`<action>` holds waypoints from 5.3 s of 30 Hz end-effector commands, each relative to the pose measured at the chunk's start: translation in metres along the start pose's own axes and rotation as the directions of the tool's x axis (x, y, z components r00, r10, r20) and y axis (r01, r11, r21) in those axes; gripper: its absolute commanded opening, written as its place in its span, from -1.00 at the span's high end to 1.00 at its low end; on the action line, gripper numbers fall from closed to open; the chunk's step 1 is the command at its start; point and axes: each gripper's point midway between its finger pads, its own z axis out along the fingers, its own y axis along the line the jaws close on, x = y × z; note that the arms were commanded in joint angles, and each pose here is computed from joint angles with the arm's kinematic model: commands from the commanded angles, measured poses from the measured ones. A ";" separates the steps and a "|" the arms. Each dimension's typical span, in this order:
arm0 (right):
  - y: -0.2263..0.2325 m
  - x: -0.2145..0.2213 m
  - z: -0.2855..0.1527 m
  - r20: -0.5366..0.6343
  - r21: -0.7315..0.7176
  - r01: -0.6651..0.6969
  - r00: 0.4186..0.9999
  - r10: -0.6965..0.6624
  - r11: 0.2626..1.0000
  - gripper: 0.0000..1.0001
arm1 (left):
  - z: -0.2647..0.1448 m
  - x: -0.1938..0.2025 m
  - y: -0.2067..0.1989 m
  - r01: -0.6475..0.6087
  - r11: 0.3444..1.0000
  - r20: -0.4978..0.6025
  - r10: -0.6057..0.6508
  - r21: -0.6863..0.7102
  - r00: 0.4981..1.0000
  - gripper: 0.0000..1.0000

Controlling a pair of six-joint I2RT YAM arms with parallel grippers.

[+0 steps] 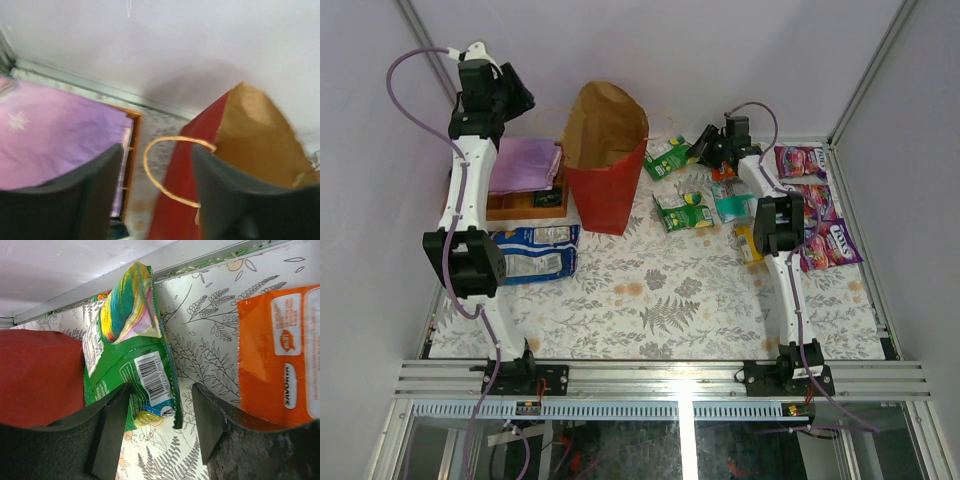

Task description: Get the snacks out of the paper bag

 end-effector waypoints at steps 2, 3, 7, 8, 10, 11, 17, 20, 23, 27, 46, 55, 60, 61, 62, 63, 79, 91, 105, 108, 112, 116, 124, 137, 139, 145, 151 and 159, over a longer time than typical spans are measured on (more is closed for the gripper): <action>0.017 -0.008 0.003 0.037 -0.027 0.017 0.999 -0.016 0.999 -0.11 | 0.005 0.002 0.012 0.006 1.000 -0.004 -0.007 -0.023 1.000 -0.94; 0.018 -0.007 0.003 0.036 -0.031 0.016 0.999 -0.015 0.999 0.01 | 0.008 0.006 0.014 0.012 1.000 -0.013 -0.012 -0.021 1.000 -1.00; 0.022 -0.009 0.001 0.041 -0.048 0.008 0.999 -0.006 0.999 0.72 | 0.020 0.020 0.021 0.048 0.999 -0.045 -0.047 0.023 0.998 -0.99; 0.024 -0.009 -0.001 0.041 -0.052 0.007 0.999 -0.005 0.999 0.84 | 0.024 0.024 0.021 0.055 0.998 -0.057 -0.053 0.036 0.997 -0.99; 0.024 -0.006 -0.007 0.038 -0.043 -0.005 0.999 0.006 0.999 1.00 | 0.032 0.036 0.021 0.060 0.996 -0.081 -0.055 0.060 0.995 -0.99; 0.032 -0.012 -0.013 0.054 -0.053 -0.003 0.999 0.006 0.999 1.00 | 0.035 0.040 0.020 0.061 0.995 -0.091 -0.054 0.074 0.994 -0.99; 0.036 0.001 -0.044 0.082 -0.056 -0.069 0.994 0.073 0.996 1.00 | 0.055 0.058 0.015 0.091 0.985 -0.132 -0.072 0.148 0.989 -0.88; 0.042 0.002 -0.059 0.095 -0.067 -0.071 0.992 0.077 0.995 1.00 | 0.059 0.063 0.007 0.125 0.971 -0.154 -0.094 0.205 0.984 -0.56; 0.048 0.002 -0.066 0.095 -0.080 -0.075 0.992 0.083 0.994 1.00 | 0.060 0.066 0.003 0.151 0.961 -0.169 -0.113 0.231 0.979 -0.21; 0.053 0.001 -0.072 0.096 -0.092 -0.080 0.991 0.088 0.993 1.00 | 0.057 0.065 0.005 0.187 0.947 -0.179 -0.143 0.263 0.973 0.25; 0.054 0.003 -0.088 0.105 -0.089 -0.096 0.989 0.105 0.991 1.00 | 0.031 0.044 0.033 0.299 0.896 -0.139 -0.267 0.329 0.953 -0.99; 0.039 0.003 -0.088 0.144 -0.053 -0.130 0.980 0.136 0.990 1.00 | 0.011 0.029 0.024 0.325 0.836 -0.097 -0.315 0.442 0.944 -0.99; 0.024 -0.006 -0.084 0.144 -0.013 -0.155 0.977 0.155 0.988 1.00 | 0.005 0.027 0.010 0.316 0.791 -0.124 -0.297 0.524 0.947 -0.99; 0.021 -0.006 -0.085 0.154 -0.002 -0.161 0.975 0.160 0.987 1.00 | 0.003 0.026 0.008 0.311 0.785 -0.120 -0.294 0.535 0.948 -0.99; 0.018 -0.007 -0.086 0.167 0.007 -0.171 0.971 0.168 0.985 1.00 | 0.001 0.026 0.005 0.308 0.779 -0.118 -0.292 0.546 0.949 -0.99; 0.017 -0.006 -0.087 0.172 0.008 -0.182 0.969 0.178 0.983 1.00 | 0.000 0.026 0.002 0.302 0.774 -0.116 -0.287 0.557 0.951 -0.99; 0.012 0.007 -0.079 0.188 -0.071 -0.361 0.911 0.368 0.930 1.00 | 0.033 0.060 -0.008 0.245 0.852 -0.206 -0.165 0.463 0.964 -0.40; 0.008 0.004 -0.071 0.214 -0.100 -0.462 0.855 0.473 0.881 1.00 | 0.034 0.056 0.000 0.243 0.881 -0.193 -0.178 0.406 0.965 1.00; 0.011 0.002 -0.065 0.272 -0.075 -0.472 0.838 0.473 0.879 -0.24 | -0.004 0.029 0.028 0.196 0.954 -0.019 -0.197 0.225 0.980 1.00; 0.013 0.000 -0.078 0.289 -0.037 -0.435 0.857 0.426 0.900 -0.50 | -0.011 0.024 0.033 0.197 0.958 0.001 -0.202 0.207 0.979 1.00; 0.026 -0.002 -0.110 0.305 -0.027 -0.361 0.885 0.351 0.932 -0.53 | -0.016 0.022 0.034 0.202 0.958 0.010 -0.208 0.205 0.978 1.00; 0.052 0.007 -0.139 0.278 -0.013 -0.221 0.936 0.216 0.975 -0.52 | -0.014 0.023 0.033 0.205 0.954 -0.003 -0.209 0.217 0.978 0.99; 0.084 0.092 -0.146 0.040 0.104 0.152 0.987 -0.157 0.983 -0.43 | -0.005 0.016 0.023 0.234 0.933 -0.079 -0.221 0.272 0.972 0.20; 0.010 0.181 -0.139 -0.200 0.376 0.494 0.869 -0.452 0.784 -0.55 | -0.026 0.002 0.019 0.220 0.939 -0.101 -0.200 0.264 0.975 -0.99; 0.002 0.187 -0.139 -0.219 0.394 0.502 0.865 -0.452 0.770 -0.55 | -0.032 0.002 0.022 0.226 0.939 -0.095 -0.208 0.259 0.974 -0.99; 0.001 0.187 -0.136 -0.229 0.417 0.480 0.877 -0.422 0.772 -0.55 | -0.047 -0.006 0.021 0.227 0.937 -0.073 -0.216 0.264 0.974 -0.99; 0.010 0.172 -0.122 -0.227 0.464 0.446 0.895 -0.384 0.765 -0.55 | -0.057 -0.014 0.017 0.221 0.936 -0.065 -0.211 0.275 0.975 -0.99; 0.024 0.156 -0.109 -0.183 0.492 0.391 0.920 -0.346 0.778 -0.55 | -0.064 -0.018 0.015 0.206 0.938 -0.067 -0.195 0.278 0.979 -0.99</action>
